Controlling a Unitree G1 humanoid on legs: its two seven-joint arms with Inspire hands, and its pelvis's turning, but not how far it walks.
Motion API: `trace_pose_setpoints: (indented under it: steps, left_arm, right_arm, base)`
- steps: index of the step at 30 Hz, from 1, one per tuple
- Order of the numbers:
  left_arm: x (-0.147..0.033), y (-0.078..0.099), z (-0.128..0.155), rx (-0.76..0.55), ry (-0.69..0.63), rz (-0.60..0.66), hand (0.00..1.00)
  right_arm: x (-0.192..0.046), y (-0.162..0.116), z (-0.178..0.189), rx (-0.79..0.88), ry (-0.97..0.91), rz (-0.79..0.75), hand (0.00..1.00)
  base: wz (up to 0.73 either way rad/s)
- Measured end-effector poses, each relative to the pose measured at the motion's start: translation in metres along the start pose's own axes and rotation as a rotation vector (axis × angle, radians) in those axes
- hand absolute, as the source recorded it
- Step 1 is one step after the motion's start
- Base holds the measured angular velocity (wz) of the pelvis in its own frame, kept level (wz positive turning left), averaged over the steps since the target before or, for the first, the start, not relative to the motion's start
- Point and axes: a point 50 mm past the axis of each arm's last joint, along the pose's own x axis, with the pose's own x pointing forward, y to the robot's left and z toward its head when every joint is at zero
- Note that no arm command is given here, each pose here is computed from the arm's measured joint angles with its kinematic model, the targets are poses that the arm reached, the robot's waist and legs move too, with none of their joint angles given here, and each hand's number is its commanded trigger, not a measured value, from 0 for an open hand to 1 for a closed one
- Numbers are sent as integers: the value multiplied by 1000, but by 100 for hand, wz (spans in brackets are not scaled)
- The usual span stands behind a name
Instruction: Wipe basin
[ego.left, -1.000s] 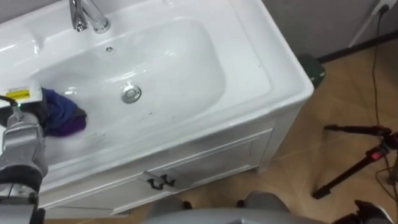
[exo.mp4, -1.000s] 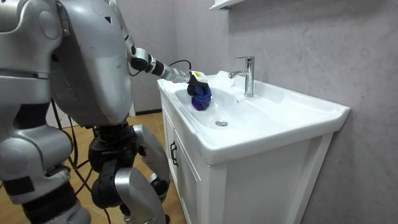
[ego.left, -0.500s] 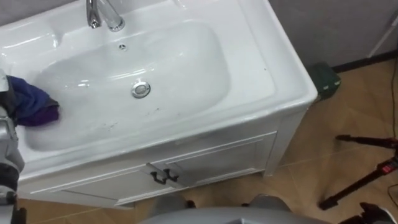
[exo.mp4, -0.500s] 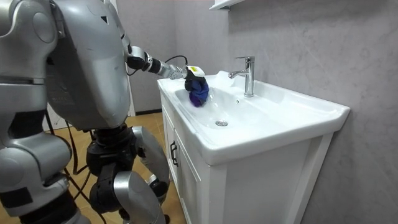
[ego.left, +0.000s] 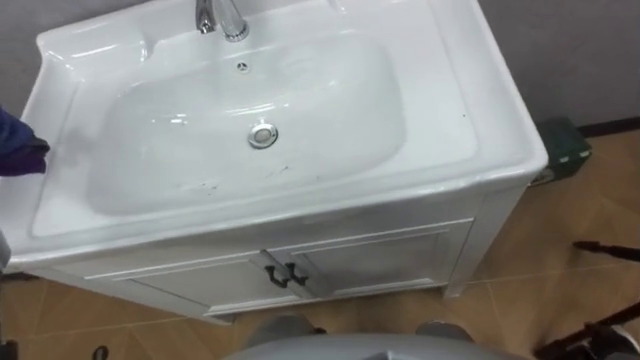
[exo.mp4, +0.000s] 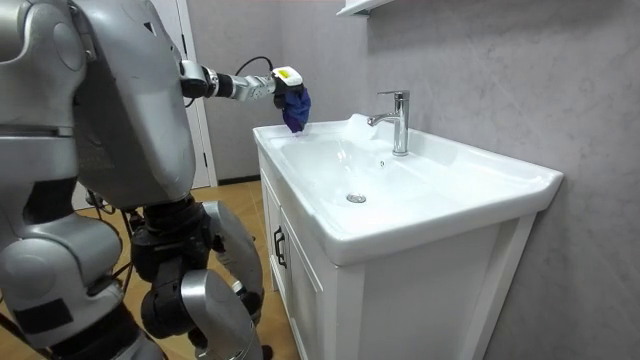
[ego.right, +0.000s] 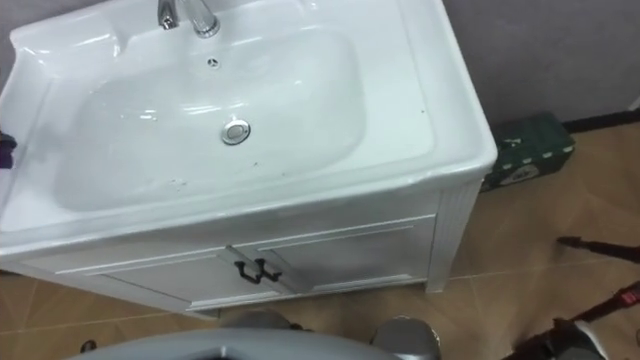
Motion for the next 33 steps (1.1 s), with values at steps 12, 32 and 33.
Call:
trace_pose_setpoints:
  steps: [12, 32, 33]
  left_arm:
    - [-1, 46, 17, -45, -63, 235, 100]
    - [-12, 47, 20, -42, -110, 234, 100]
    - [-12, 46, 20, -41, -111, 223, 100]
  right_arm:
    - [-2, 6, -14, -36, 24, 19, 0]
    - [-7, 13, -38, -60, 67, 40, 0]
    - [-7, 13, -39, -61, 71, 41, 0]
  base:
    - [1]
    - [-1]
    - [-6]
